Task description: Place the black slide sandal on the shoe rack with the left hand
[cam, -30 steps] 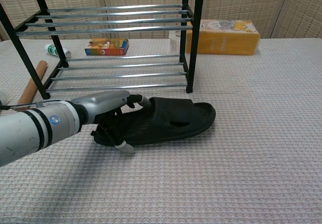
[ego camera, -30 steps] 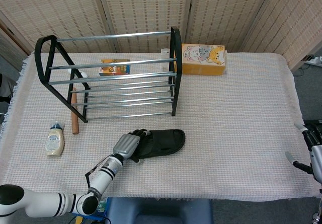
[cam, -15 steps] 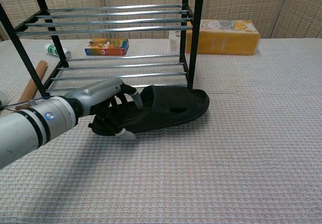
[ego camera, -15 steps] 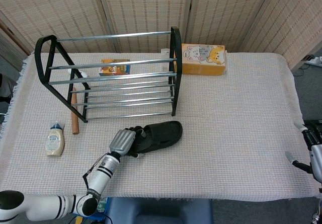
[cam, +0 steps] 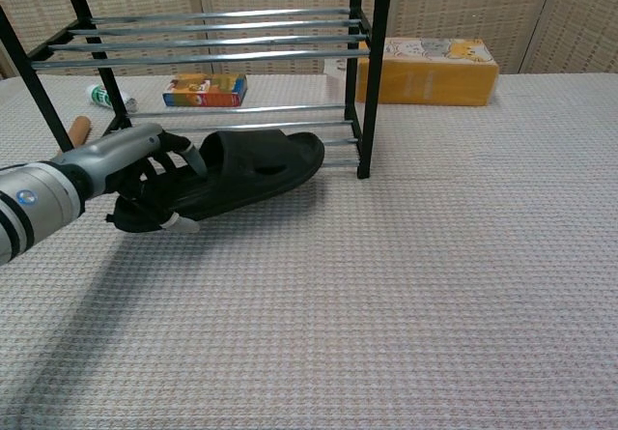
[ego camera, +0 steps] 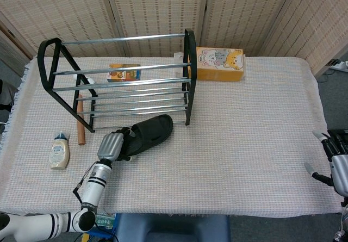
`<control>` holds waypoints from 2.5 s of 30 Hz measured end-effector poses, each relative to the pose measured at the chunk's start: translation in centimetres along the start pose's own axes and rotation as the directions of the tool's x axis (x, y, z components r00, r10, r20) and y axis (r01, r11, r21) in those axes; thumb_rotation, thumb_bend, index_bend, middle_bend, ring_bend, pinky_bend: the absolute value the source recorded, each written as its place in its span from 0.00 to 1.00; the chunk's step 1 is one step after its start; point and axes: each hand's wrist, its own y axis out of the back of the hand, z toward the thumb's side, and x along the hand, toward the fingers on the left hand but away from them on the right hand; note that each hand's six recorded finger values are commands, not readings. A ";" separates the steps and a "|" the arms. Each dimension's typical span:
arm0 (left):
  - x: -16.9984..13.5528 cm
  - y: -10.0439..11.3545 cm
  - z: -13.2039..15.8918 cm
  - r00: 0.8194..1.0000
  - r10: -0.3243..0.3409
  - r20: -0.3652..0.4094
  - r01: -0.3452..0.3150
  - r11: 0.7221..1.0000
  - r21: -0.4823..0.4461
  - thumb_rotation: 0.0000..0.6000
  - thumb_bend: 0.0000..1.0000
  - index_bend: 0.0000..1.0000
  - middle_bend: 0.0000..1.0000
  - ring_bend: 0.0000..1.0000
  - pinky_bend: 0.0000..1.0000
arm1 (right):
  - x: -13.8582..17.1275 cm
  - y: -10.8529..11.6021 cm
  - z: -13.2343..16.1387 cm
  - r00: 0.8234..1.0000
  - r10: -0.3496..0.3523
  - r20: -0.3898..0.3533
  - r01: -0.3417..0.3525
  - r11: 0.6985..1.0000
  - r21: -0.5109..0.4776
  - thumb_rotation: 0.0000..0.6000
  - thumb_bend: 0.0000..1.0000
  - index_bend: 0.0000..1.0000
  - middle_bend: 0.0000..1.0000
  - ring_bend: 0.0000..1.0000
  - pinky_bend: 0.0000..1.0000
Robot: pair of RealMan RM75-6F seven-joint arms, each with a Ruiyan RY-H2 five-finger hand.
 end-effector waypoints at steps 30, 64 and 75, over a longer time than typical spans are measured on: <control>8.0 2.9 1.0 0.956 0.083 -0.283 -0.100 0.994 -0.048 1.00 0.17 0.29 0.40 0.35 0.39 | 0.4 0.0 -0.7 1.000 0.004 0.021 -0.004 1.000 0.004 1.00 0.23 0.10 0.20 0.13 0.25; 9.3 3.0 1.2 0.940 0.041 -0.340 -0.071 0.994 -0.078 1.00 0.08 0.00 0.00 0.00 0.24 | 0.5 -0.2 -1.3 0.999 0.006 0.034 -0.006 1.000 -0.002 1.00 0.26 0.10 0.20 0.14 0.25; 7.6 3.3 1.5 0.962 0.036 -0.271 -0.052 0.997 -0.050 1.00 0.08 0.00 0.00 0.00 0.24 | 0.6 -0.2 -1.5 0.999 0.005 0.038 -0.005 1.000 -0.004 1.00 0.26 0.10 0.20 0.14 0.25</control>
